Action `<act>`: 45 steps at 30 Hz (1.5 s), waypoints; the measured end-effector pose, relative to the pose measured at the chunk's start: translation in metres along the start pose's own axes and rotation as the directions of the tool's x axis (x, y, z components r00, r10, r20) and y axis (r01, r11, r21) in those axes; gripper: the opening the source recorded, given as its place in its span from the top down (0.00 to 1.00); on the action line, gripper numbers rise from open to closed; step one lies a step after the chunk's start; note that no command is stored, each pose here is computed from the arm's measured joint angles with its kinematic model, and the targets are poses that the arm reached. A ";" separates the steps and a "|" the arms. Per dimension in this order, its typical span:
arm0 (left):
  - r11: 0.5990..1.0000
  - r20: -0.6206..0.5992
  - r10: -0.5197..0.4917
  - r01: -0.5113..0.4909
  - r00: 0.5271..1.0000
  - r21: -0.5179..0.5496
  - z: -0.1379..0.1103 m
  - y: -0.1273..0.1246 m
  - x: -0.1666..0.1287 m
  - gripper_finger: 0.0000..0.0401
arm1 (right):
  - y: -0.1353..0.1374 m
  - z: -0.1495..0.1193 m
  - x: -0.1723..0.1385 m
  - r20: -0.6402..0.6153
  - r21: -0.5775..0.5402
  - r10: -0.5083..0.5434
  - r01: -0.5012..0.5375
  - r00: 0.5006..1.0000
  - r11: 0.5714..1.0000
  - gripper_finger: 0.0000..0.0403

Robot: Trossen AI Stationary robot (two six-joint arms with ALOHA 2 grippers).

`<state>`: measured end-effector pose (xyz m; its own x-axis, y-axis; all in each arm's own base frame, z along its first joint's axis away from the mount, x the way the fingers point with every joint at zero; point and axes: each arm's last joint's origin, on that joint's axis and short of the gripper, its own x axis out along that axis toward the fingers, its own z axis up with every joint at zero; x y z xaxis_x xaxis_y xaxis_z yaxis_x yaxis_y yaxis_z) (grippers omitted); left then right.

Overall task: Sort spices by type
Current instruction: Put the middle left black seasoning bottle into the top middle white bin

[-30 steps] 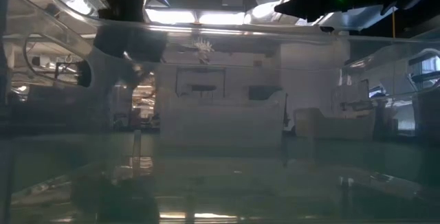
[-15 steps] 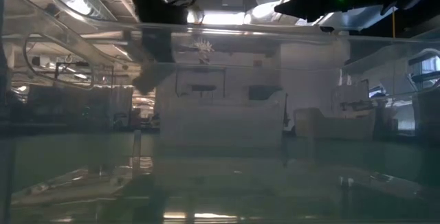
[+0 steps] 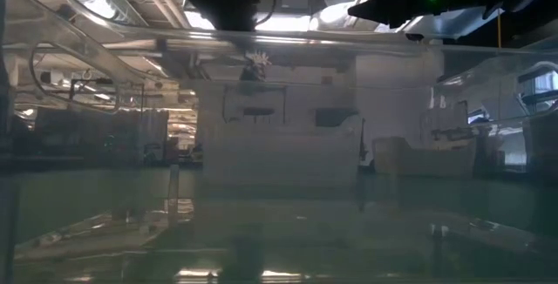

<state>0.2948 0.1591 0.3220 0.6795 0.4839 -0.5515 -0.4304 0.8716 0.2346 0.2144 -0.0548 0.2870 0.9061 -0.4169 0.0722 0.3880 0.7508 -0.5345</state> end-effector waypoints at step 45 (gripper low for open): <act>0.988 0.030 -0.028 0.032 0.999 -0.152 -0.108 0.021 0.096 0.50 | 0.001 0.001 0.000 0.017 -0.001 0.023 -0.023 1.000 1.000 0.91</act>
<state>0.2868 0.2149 0.1876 0.7089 0.4613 -0.5335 -0.4933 0.8649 0.0925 0.2147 -0.0541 0.2872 0.9174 -0.3911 0.0741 0.3671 0.7596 -0.5369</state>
